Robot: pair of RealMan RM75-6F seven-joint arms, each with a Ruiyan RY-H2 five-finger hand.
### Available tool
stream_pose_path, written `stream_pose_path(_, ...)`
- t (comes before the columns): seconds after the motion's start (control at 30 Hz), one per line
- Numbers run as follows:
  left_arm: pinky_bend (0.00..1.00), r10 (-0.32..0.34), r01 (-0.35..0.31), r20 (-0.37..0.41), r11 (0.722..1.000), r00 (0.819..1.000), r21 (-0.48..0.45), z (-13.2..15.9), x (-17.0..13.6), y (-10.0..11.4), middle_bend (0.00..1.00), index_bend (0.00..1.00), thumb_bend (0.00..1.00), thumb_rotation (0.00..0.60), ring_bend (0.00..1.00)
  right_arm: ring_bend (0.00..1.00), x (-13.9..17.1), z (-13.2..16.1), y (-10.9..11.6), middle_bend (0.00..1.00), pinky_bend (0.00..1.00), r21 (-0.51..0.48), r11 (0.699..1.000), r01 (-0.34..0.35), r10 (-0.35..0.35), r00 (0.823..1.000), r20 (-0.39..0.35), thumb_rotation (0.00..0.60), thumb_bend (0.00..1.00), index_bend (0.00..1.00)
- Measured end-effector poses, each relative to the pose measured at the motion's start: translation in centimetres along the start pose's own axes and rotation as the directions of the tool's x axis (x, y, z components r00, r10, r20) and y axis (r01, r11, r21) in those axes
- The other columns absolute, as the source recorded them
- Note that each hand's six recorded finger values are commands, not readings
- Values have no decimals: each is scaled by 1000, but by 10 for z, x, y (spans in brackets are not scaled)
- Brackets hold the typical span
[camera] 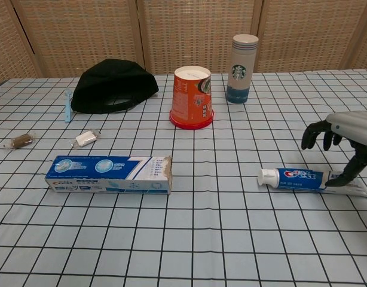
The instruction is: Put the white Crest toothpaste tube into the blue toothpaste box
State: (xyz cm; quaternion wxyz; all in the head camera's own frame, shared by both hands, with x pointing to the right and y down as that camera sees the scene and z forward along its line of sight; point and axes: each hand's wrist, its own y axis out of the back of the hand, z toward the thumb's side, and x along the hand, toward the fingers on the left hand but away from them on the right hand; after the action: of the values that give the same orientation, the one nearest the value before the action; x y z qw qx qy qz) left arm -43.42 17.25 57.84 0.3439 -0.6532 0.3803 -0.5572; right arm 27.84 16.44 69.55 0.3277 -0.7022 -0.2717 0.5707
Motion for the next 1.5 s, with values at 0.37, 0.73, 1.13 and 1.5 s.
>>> stream_pose_path(0.37, 0, -1, 1, 1, 1000, 1000, 2, 1, 0, -1, 0, 0, 0, 600, 0, 436, -3, 1, -11, 450, 404, 13, 1000, -26, 26, 1000, 16, 600, 235, 417)
stream_pose_path(0.73, 0, -2, 2, -1, 1000, 1000, -1, 1, 0, -1, 0, 0, 0, 600, 0, 435, -3, -6, -24, 454, 403, 33, 999, -31, 30, 999, 27, 600, 319, 424)
stream_pose_path(1.13, 0, -7, 7, -7, 1000, 1000, -11, -1, 2, -2, 0, 0, 0, 600, 0, 557, -6, -9, -35, 590, 499, 47, 998, -41, 40, 999, 24, 600, 475, 598)
stream_pose_path(1.5, 0, -18, 18, -5, 1000, 1000, -5, -1, 5, -5, 0, 0, 0, 600, 0, 614, -1, -9, -9, 650, 523, -8, 999, 50, -50, 999, -12, 600, 573, 668)
